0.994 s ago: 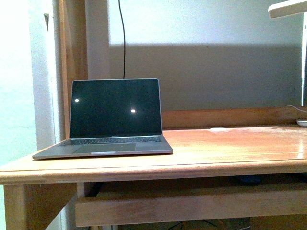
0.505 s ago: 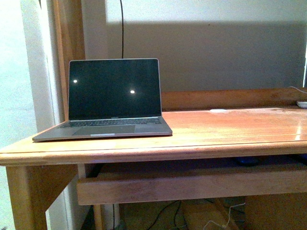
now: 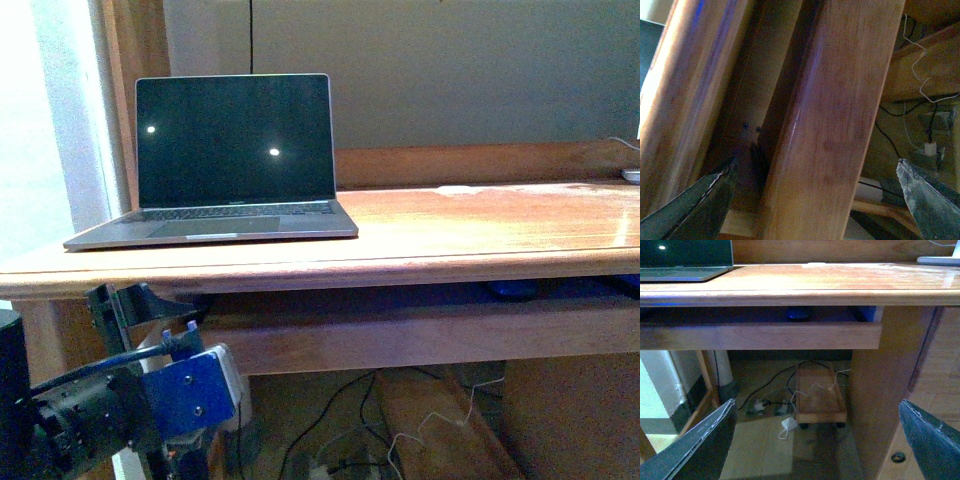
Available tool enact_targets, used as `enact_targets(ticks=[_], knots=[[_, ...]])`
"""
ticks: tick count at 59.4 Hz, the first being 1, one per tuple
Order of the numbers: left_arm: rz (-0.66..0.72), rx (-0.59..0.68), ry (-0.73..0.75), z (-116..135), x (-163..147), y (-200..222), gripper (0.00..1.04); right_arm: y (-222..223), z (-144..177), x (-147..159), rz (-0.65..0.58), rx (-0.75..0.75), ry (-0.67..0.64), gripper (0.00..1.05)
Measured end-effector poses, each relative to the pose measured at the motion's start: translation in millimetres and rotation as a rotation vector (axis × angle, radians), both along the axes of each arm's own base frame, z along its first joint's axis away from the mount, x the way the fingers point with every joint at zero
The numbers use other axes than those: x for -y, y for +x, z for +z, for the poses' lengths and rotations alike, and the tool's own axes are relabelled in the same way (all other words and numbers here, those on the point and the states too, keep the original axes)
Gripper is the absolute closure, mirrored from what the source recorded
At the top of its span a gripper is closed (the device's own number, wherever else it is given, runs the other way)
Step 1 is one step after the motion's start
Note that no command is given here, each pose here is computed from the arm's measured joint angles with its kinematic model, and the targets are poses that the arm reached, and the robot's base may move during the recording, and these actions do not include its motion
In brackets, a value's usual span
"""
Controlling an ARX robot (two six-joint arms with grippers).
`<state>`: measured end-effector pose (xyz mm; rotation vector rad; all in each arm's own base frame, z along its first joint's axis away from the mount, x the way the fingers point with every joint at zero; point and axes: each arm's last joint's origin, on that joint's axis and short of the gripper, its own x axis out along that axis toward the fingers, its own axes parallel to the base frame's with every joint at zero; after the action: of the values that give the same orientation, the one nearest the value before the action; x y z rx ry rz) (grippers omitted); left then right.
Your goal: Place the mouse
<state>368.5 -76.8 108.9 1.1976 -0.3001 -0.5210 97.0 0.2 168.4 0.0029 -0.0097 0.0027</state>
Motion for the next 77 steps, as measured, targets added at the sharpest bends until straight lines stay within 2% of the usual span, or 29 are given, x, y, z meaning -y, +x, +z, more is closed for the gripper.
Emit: enact_targets(ticks=[8,15,20,30,36,42,55,66,68,69,72,77], knots=[[0.009,0.003,0.011,-6,-1,16,0.08,0,0,0,0.0,0.0,0.0,0.07],[0.03,-0.045,0.029,-16,-4,23,0.08,0,0,0,0.0,0.0,0.0,0.07],[0.045,-0.137,0.038,-11,-4,22,0.08,0,0,0,0.0,0.0,0.0,0.07],[0.08,-0.428,-0.006,5,0,9,0.08,0,0,0,0.0,0.0,0.0,0.07],[0.082,-0.585,-0.105,17,3,-8,0.07,0,0,0,0.0,0.0,0.0,0.07],[0.092,-0.738,-0.267,24,4,-32,0.07,0,0,0,0.0,0.0,0.0,0.07],[0.129,-0.973,-0.584,47,2,-73,0.07,0,0,0,0.0,0.0,0.0,0.07],[0.157,-1.109,-0.798,63,0,-110,0.08,0,0,0,0.0,0.0,0.0,0.07],[0.172,-1.115,-0.83,63,0,-117,0.08,0,0,0,0.0,0.0,0.0,0.07],[0.204,-1.07,-0.849,59,2,-120,0.11,0,0,0,0.0,0.0,0.0,0.07],[0.293,-0.83,-0.929,53,6,-134,0.19,0,0,0,-0.001,0.0,0.0,0.07],[0.4,-0.59,-1.029,47,-3,-155,0.29,0,0,0,0.004,0.0,0.0,0.07]])
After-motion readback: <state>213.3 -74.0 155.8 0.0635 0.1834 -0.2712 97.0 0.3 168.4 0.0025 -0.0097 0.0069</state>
